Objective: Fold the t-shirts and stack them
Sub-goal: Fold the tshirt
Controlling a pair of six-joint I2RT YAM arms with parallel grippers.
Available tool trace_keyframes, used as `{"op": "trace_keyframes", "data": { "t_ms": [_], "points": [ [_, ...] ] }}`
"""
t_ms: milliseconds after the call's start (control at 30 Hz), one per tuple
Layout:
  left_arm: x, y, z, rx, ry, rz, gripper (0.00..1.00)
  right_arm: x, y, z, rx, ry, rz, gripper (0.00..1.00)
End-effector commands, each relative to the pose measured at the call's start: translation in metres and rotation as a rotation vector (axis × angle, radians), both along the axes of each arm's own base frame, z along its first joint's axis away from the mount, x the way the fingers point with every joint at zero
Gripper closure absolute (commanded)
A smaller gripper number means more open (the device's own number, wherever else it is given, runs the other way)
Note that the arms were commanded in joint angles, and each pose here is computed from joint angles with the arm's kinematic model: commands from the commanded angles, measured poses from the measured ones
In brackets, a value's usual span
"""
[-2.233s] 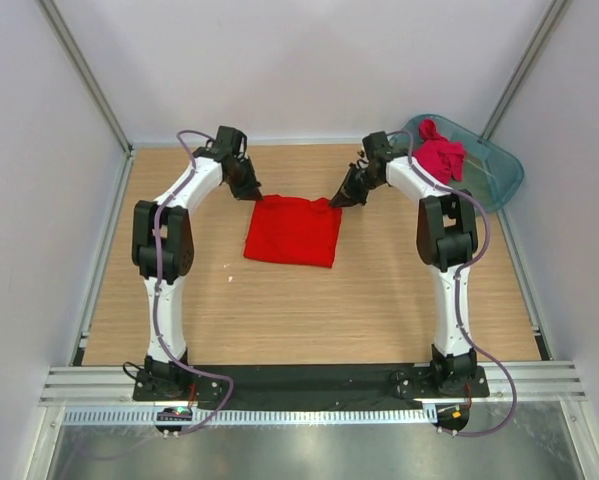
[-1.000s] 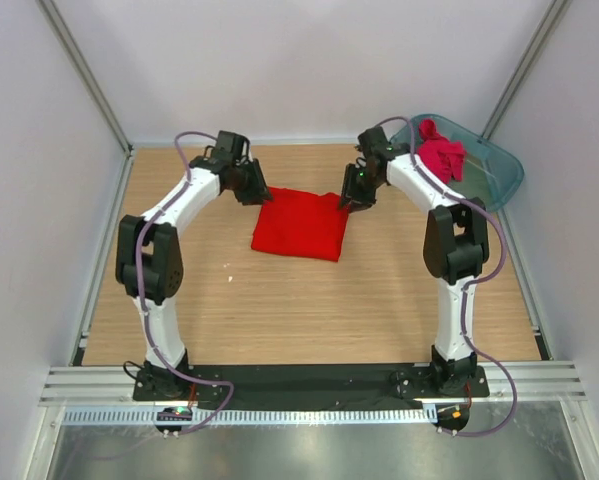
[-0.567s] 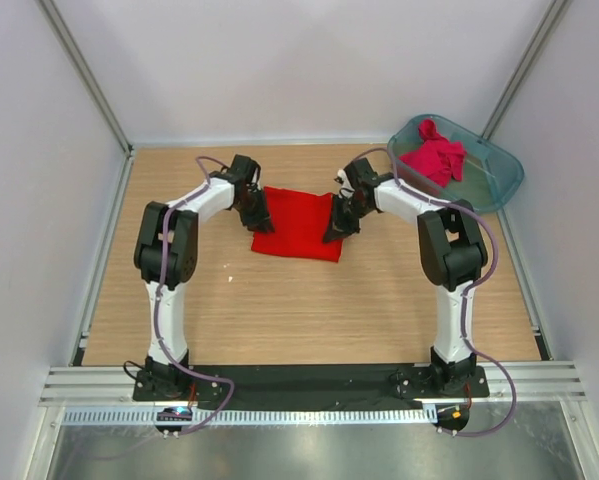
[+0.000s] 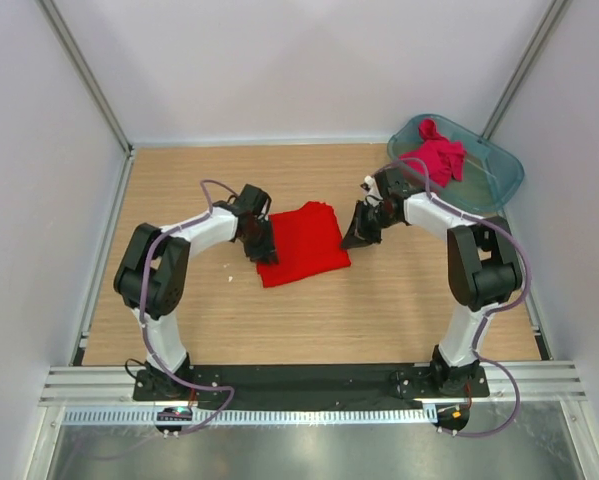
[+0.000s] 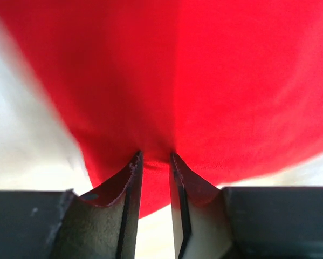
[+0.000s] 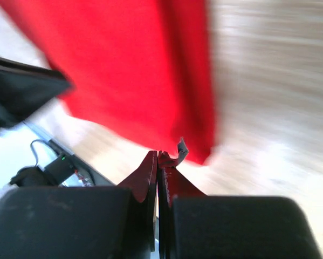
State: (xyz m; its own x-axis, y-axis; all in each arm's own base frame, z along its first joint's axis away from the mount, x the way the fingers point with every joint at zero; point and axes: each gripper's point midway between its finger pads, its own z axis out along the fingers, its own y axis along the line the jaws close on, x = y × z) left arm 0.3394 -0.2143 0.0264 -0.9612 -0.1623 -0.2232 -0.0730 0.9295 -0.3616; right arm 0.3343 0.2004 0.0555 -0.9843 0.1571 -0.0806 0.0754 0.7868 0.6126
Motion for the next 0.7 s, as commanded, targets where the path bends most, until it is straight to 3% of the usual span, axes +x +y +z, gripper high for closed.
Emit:
{"op": "trace_keyframes", "data": {
  "t_ms": [0,233,433,667],
  "points": [
    [-0.037,0.004,0.007,0.04,0.042,0.013,0.71,0.012,0.025,0.053,0.101,-0.151,0.037,0.98],
    [0.019,-0.003,0.07,-0.005,-0.137,-0.044,0.65,0.066,0.07,0.052,0.311,-0.171,0.018,0.96],
    [0.055,0.014,0.056,-0.119,-0.129,0.007,0.67,0.101,0.105,0.059,0.479,-0.187,-0.003,0.96],
    [0.074,0.02,0.039,-0.158,-0.134,0.012,0.67,0.139,0.119,0.041,0.558,-0.159,-0.088,0.98]
  ]
}}
